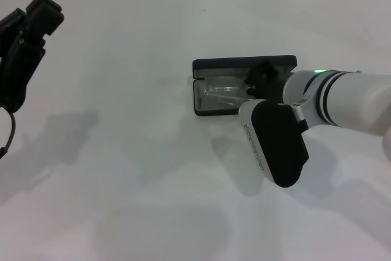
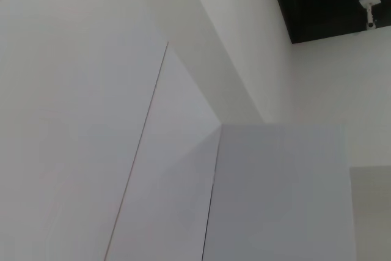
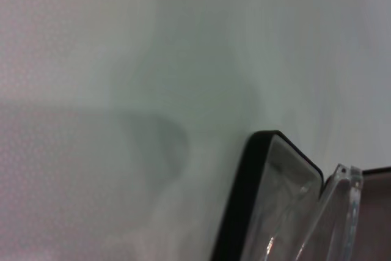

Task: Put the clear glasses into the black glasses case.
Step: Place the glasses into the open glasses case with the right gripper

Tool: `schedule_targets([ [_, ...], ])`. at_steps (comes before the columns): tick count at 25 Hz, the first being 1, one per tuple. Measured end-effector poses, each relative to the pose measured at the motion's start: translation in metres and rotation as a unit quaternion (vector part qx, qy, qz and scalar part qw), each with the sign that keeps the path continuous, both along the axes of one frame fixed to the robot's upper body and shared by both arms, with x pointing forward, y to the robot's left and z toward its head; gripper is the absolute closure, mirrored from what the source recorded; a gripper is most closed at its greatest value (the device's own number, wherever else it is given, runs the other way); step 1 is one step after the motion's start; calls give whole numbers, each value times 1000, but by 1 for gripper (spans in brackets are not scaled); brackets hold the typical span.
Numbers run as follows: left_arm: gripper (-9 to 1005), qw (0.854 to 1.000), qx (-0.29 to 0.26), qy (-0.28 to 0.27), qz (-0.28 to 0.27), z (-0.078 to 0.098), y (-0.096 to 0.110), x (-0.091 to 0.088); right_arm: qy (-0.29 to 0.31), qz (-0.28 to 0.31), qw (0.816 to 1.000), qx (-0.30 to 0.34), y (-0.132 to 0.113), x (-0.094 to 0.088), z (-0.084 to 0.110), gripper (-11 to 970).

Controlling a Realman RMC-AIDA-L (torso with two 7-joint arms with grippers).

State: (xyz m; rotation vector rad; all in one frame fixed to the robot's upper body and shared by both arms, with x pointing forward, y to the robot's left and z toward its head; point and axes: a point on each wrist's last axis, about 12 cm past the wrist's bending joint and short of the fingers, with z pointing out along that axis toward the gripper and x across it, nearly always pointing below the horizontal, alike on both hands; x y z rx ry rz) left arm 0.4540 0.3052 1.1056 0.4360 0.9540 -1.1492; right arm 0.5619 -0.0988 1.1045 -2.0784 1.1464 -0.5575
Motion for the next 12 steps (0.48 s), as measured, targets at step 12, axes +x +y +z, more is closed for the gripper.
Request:
schedule_targets([
  [12, 898, 1000, 0, 3, 5, -1, 2, -2, -12, 27, 999, -15, 2, -2, -5, 838],
])
